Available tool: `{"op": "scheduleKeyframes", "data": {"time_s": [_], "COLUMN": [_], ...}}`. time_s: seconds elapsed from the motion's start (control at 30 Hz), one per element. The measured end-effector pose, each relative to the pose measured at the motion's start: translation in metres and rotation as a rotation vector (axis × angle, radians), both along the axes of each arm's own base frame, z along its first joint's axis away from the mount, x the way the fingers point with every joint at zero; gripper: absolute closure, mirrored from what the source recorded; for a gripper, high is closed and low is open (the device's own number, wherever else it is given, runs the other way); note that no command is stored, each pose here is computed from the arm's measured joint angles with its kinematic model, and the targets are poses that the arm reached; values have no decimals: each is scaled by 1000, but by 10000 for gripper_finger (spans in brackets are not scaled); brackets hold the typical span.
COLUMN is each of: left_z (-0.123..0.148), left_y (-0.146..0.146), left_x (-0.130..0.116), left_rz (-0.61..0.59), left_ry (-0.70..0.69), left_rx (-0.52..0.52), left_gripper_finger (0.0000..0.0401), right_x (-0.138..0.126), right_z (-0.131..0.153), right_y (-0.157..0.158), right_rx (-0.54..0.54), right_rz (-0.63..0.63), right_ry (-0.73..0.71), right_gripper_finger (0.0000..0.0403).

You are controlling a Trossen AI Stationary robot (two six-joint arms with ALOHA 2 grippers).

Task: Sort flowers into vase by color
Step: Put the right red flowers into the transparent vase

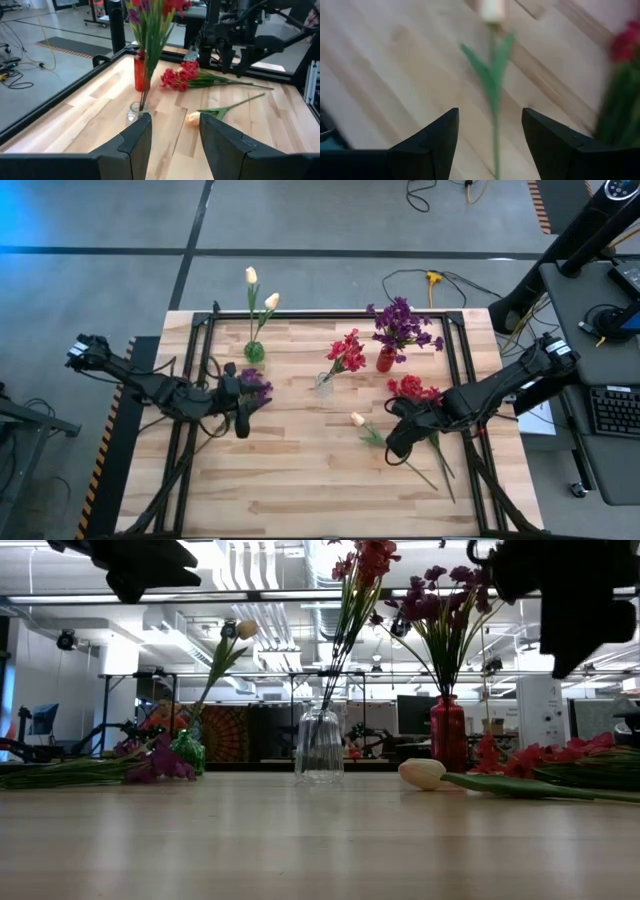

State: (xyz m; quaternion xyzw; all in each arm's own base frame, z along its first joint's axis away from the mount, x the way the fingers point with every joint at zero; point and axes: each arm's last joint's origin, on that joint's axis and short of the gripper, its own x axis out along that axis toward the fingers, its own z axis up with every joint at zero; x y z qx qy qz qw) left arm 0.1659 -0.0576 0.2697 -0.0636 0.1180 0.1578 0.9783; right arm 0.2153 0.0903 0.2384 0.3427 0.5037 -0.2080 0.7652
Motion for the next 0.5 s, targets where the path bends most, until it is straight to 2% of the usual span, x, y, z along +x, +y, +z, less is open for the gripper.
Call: {"op": "scheduleKeyframes", "data": {"time_s": [0.23, 0.5], "left_z": [4, 1], "left_y": [-7, -11], "left_x": [13, 22], "left_rz": [-3, -2], "left_ry": [56, 110], "left_rx": [26, 56], "left_gripper_finger": [252, 252], "right_x": [-18, -12], "right_z": [-11, -30], "right_y": [-6, -8], "right_rx": [-58, -99], "right_rz": [-101, -167], "right_ry": [237, 370], "right_gripper_finger": [193, 193]}}
